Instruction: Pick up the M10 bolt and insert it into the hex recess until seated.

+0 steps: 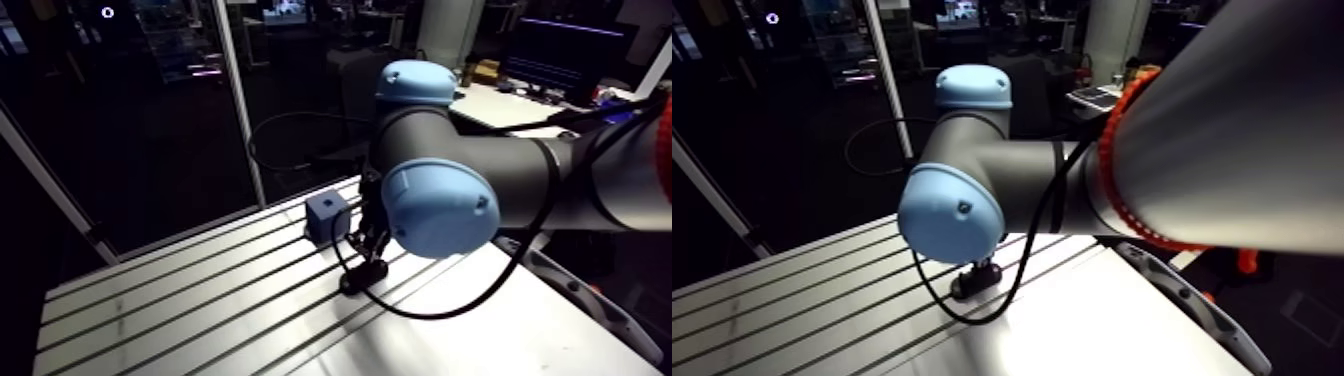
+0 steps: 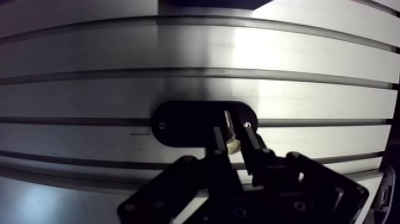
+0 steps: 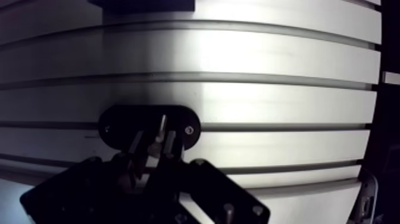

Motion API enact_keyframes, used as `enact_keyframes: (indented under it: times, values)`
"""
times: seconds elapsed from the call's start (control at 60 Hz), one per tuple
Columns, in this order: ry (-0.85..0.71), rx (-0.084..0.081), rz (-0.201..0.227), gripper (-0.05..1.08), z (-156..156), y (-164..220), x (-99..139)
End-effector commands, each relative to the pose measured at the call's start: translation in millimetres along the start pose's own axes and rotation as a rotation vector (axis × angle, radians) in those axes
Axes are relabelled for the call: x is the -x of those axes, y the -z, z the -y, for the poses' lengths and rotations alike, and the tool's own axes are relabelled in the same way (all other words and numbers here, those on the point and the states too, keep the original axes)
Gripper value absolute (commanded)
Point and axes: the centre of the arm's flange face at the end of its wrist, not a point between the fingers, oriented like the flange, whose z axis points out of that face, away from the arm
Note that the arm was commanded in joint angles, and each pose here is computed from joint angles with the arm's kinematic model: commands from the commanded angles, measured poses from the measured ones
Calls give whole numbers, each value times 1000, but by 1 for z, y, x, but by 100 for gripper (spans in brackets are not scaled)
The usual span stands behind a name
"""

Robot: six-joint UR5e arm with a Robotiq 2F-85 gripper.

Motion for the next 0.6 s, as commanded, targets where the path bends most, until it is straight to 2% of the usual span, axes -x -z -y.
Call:
enact_keyframes:
  times: [0.017,0.133,0.217,0.283,0.35,0.467,0.5,0.533,0.6]
  values:
    - [3,8,-19,75,-1,9,-4]
    - [0,19,-40,76,-3,22,-8]
    - [-9,17,-58,76,-3,33,-12]
    - [-15,0,-61,77,-4,46,-17]
    - [-15,-3,-61,79,-6,57,-21]
    - [-7,2,-63,86,-9,85,-32]
    - [-3,-6,-52,89,-10,98,-37]
    - [-3,-6,-52,89,-10,98,-37]
    - [8,-17,-39,93,-12,110,-42]
